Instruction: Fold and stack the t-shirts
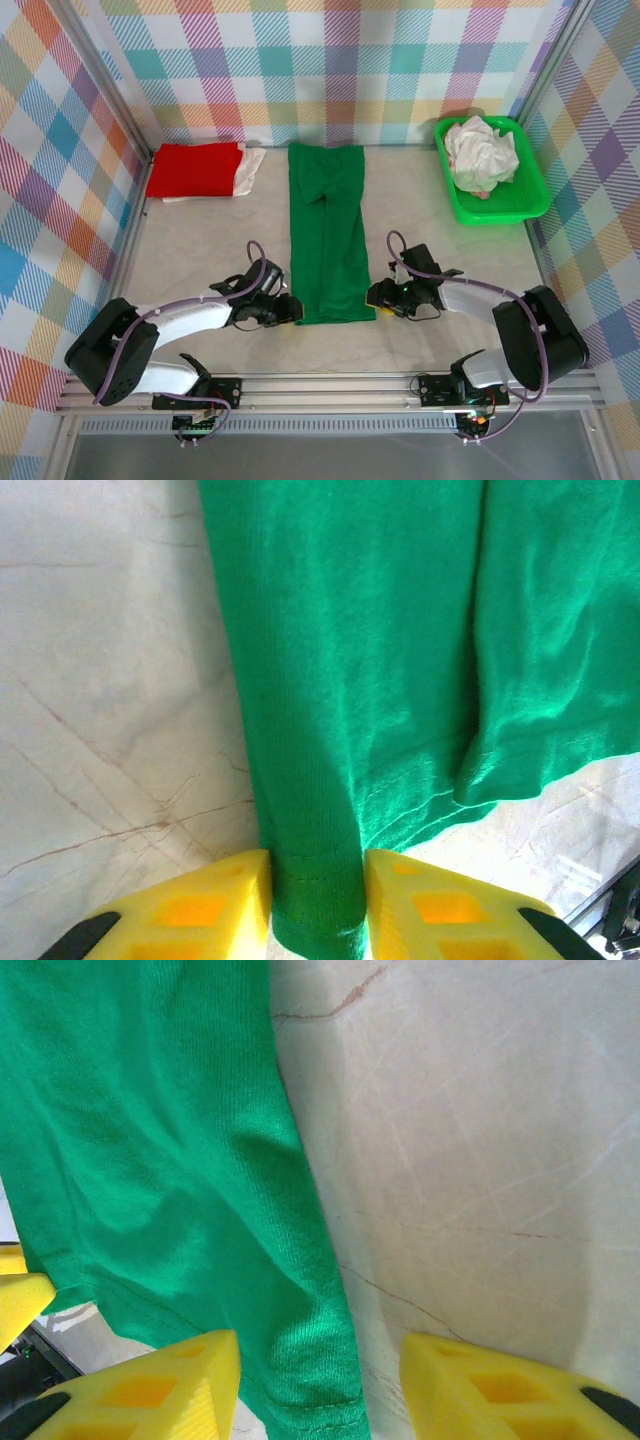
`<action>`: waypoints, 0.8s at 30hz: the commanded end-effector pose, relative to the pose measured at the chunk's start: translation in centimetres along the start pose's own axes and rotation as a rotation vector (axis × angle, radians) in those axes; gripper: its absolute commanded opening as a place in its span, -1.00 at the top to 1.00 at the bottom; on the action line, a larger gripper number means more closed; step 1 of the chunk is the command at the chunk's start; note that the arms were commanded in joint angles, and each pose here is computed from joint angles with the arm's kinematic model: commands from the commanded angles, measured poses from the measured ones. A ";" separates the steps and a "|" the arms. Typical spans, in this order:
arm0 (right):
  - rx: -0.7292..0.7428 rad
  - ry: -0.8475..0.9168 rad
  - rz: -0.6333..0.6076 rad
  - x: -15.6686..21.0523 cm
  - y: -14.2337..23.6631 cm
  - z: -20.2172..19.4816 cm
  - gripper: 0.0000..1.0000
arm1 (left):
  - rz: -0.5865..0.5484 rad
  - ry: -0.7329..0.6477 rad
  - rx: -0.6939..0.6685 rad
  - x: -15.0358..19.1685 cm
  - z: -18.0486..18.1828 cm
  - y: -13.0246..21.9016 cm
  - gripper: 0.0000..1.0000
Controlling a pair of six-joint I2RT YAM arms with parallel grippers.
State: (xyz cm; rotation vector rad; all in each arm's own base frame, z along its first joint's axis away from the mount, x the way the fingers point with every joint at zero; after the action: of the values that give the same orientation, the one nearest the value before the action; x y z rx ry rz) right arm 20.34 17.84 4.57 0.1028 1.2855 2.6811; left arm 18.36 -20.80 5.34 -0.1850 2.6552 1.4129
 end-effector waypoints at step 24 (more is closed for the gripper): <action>-0.038 0.017 0.123 3.1 -2.1 1.6 0.08 | -0.002 -0.013 -0.039 -0.2 0.5 -1.2 1.00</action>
State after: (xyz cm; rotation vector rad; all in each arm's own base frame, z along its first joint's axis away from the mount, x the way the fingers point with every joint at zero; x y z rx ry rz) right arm 20.11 18.21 4.48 0.1053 1.3201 2.6588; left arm 18.76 -20.76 4.35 -0.1818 2.6415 1.4686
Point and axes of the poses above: each hand's point on the last joint's axis, 136 mm out from that joint toward the fingers, its own y axis back along the fingers, its own z axis along the line the jaws close on, x = y × z, the point moved 3 cm from there along y, back along the fingers, and after that the axes turned 3 degrees about -y, right-handed, at the moved point
